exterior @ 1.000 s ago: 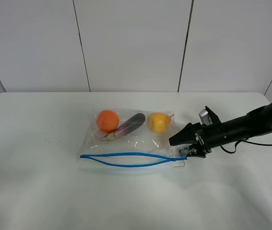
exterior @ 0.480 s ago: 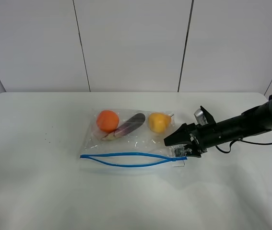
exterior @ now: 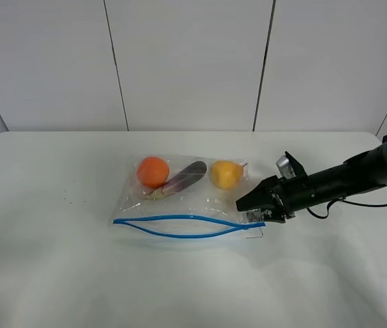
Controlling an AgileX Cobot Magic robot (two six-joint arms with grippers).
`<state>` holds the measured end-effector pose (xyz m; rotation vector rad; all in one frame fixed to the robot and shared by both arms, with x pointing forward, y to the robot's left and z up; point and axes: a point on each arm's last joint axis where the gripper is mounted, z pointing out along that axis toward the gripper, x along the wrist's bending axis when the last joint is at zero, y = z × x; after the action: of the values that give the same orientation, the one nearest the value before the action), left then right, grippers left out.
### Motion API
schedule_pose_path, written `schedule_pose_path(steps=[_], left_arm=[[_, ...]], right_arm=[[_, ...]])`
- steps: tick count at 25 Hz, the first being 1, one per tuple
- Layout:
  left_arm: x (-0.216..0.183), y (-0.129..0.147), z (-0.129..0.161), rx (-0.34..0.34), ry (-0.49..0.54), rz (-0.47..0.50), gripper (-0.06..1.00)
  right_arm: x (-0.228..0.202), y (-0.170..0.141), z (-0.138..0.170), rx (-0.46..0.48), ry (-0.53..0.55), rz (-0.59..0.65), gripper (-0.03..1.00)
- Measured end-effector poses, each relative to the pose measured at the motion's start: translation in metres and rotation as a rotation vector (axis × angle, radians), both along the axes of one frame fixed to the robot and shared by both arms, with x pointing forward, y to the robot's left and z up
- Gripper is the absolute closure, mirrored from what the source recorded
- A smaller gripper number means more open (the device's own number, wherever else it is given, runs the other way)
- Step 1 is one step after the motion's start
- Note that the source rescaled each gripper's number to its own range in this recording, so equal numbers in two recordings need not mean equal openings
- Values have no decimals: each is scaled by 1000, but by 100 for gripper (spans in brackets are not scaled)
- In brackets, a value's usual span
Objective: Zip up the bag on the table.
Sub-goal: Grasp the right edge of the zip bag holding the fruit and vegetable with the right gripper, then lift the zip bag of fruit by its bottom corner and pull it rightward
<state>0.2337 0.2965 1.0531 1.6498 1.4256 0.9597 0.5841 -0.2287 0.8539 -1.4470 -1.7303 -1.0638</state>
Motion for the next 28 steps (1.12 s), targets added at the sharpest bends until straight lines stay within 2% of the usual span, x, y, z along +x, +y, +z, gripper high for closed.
schedule_pose_path(steps=[13,18,24,28], left_arm=[[0,0,0,0,0,0,-6],[0,0,0,0,0,0,-6],[0,0,0,0,0,0,-6],[0,0,0,0,0,0,-6]], right_arm=[[0,0,-1,-7,4,-1,66],[0,0,-1,-8,5,0,75],[0,0,-1,-11,4,-1,92],[0,-1,-2,-25,1,0,96]])
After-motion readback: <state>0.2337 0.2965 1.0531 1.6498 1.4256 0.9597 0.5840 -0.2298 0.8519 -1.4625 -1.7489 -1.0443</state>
